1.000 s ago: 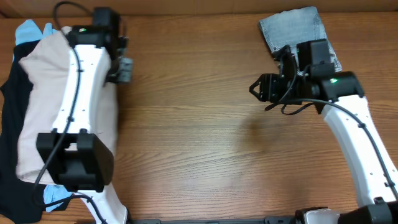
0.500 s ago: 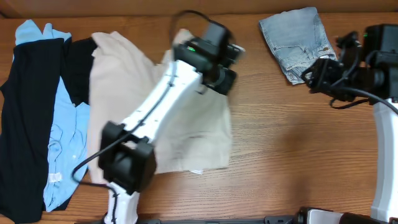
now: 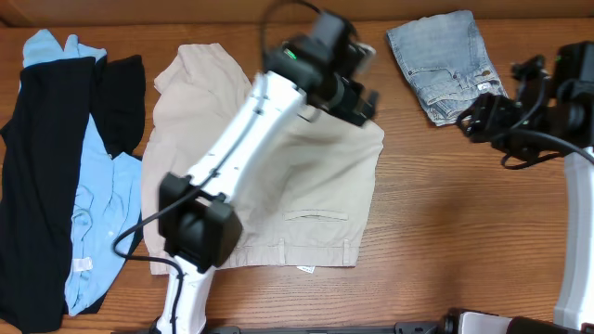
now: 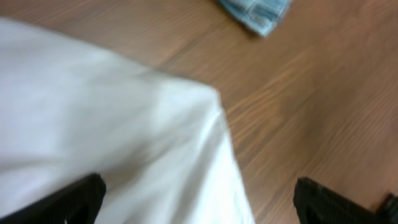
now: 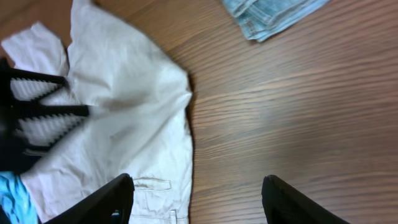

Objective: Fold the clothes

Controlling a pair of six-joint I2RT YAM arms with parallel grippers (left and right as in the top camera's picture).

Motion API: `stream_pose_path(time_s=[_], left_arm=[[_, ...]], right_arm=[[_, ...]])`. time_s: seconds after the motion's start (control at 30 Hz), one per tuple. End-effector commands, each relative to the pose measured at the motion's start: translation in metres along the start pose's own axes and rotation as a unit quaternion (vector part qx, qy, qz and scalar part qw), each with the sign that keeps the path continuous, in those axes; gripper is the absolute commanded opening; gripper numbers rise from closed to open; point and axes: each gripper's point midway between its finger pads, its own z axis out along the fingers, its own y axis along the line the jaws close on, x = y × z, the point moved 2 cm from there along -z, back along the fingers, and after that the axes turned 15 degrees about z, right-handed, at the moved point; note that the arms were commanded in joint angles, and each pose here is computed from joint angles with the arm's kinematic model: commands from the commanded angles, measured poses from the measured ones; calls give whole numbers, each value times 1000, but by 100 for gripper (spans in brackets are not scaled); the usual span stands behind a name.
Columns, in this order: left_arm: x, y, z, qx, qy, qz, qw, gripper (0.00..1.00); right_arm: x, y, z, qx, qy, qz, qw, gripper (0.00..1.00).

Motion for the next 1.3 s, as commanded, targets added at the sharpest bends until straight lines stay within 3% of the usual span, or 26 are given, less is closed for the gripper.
stream_pose_path(time_s=[0.0, 0.33, 0.5, 0.77, 1.03, 1.13, 1.27], left_arm=[[-7, 40, -63, -31, -30, -14, 999, 100], [37, 143, -113, -106, -17, -85, 991, 100], [50, 171, -124, -131, -17, -101, 986, 100], [57, 180, -126, -156, -1, -97, 983, 100], [58, 180, -126, -155, 2, -97, 983, 100], [60, 178, -125, -152, 7, -99, 983, 100], [64, 176, -125, -149, 14, -102, 983, 100]], right_arm=[[24, 15, 28, -7, 51, -34, 998, 71], [124, 26, 127, 17, 170, -60, 983, 70], [173, 8, 165, 69, 183, -53, 979, 68], [227, -14, 197, 81, 209, -67, 972, 61], [253, -12, 207, 60, 227, -91, 968, 54], [257, -20, 212, 77, 233, -83, 966, 54], [255, -37, 221, 134, 218, -41, 966, 61]])
